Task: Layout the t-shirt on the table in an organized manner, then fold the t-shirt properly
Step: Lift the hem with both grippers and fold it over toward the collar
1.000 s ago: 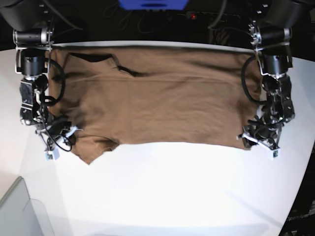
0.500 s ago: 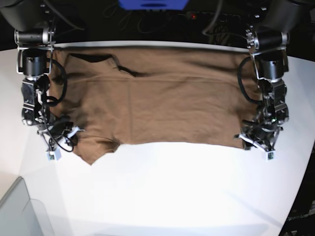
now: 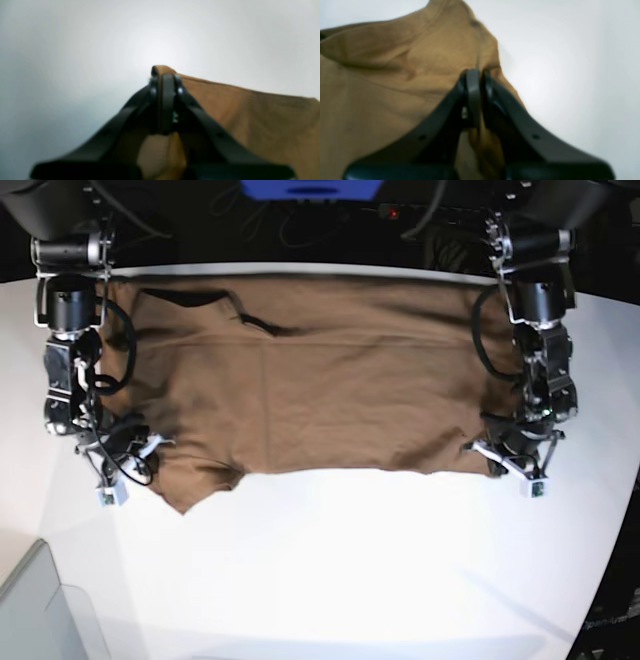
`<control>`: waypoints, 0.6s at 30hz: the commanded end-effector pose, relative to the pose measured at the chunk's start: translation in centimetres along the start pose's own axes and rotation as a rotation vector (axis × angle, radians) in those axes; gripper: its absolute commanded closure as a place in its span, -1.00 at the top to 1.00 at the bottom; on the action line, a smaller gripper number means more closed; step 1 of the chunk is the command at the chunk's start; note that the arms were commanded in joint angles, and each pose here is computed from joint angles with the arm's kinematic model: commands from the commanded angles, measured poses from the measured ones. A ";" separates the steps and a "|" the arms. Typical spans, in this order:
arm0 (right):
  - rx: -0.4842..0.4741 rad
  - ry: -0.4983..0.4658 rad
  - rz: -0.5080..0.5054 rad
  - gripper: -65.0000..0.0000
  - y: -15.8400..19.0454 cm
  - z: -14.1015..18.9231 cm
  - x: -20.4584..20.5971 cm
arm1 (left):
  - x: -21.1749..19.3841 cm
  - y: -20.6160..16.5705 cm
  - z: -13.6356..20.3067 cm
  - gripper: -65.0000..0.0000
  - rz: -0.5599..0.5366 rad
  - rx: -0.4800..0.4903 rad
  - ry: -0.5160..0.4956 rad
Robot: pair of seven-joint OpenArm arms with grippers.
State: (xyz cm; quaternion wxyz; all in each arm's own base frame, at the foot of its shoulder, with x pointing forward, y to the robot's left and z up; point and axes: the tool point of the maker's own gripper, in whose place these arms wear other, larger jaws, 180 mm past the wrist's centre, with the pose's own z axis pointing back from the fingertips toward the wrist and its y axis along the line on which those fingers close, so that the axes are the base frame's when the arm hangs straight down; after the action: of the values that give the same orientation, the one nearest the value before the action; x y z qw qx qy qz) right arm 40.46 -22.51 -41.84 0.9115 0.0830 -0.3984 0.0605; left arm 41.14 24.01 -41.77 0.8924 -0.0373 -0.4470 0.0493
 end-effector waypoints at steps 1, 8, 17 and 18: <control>-0.010 -0.087 0.005 -1.00 -0.8 1.0 2.8 | 3.2 -0.2 0.4 -1.00 -0.017 -0.005 -0.077; -0.048 -0.182 0.025 -1.00 -1.4 4.0 4.3 | 4.1 -0.7 1.9 -1.00 -0.056 -0.006 -0.080; -0.094 -0.272 0.030 -1.00 -1.0 8.6 3.4 | 4.7 -1.4 5.6 -1.00 -0.125 -0.003 -0.160; -0.103 -0.283 0.026 -1.00 -1.0 9.2 3.2 | 4.6 -1.4 6.1 -1.00 -0.132 -0.001 -0.167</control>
State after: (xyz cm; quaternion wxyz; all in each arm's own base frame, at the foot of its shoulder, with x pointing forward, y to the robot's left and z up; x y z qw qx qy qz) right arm 35.34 -25.11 -35.30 0.8651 0.0370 -0.4992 0.0340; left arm 38.32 22.94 -35.87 0.8664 -0.0073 -0.4992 -0.0068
